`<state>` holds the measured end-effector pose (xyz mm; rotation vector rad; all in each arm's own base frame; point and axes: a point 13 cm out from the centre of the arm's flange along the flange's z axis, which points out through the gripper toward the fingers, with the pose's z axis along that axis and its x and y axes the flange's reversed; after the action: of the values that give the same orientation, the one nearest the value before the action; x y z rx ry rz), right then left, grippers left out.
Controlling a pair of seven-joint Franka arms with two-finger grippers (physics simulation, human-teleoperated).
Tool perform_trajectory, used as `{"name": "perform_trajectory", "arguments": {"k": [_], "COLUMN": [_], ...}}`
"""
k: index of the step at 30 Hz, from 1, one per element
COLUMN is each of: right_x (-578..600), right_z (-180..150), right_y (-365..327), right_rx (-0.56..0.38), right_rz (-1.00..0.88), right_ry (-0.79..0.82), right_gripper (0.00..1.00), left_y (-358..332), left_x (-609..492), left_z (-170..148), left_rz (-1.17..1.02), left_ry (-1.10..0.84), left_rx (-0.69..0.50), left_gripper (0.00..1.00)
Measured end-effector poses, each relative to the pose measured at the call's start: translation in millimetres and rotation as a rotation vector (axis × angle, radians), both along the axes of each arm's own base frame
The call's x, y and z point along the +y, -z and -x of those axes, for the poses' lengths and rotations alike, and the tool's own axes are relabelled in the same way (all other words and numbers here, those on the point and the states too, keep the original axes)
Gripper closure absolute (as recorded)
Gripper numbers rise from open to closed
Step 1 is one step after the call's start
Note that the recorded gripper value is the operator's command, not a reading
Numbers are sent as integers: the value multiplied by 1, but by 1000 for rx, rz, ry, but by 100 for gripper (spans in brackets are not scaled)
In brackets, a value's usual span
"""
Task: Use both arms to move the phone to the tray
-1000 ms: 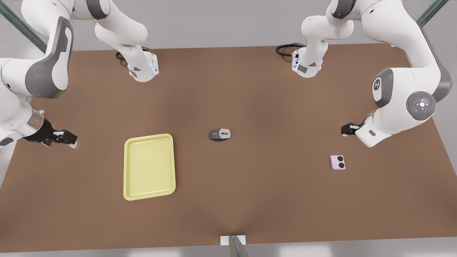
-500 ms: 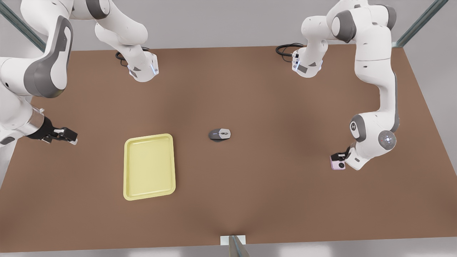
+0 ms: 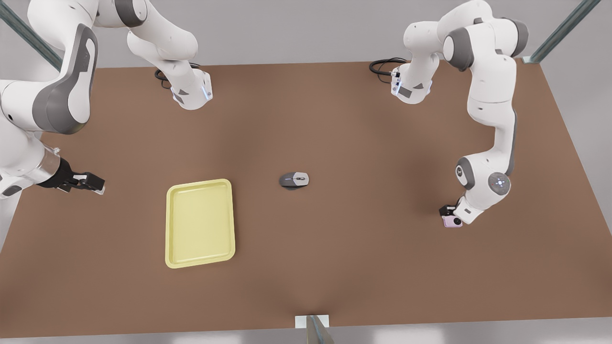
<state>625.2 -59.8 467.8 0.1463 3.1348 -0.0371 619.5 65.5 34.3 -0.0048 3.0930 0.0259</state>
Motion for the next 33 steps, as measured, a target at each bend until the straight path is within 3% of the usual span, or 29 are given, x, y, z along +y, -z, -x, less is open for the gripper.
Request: {"name": "perform_trajectory", "arguments": {"k": [2, 4, 6, 20, 26, 33], "right_x": [0, 0, 0, 0, 0, 1], "right_z": [0, 0, 0, 0, 0, 0], "right_y": [0, 0, 0, 0, 0, 0], "right_rx": [0, 0, -1, -1, -1, -1], "right_rz": [0, 1, 1, 2, 2, 3], "right_ry": [0, -1, 0, 0, -1, -1], "right_gripper": [0, 0, 0, 0, 0, 0], "left_y": [4, 6, 6, -4, -22, -41], "left_x": [0, 0, 0, -19, -148, -326], "left_z": [0, -1, -1, -10, -22, -14], "left_rz": [-3, -5, -7, -4, 8, 28], "left_ry": [9, 17, 23, 77, 239, 389], "left_rx": [-3, -7, -10, -27, -46, -53], "left_gripper": [0, 11, 15, 23, 23, 23]}}
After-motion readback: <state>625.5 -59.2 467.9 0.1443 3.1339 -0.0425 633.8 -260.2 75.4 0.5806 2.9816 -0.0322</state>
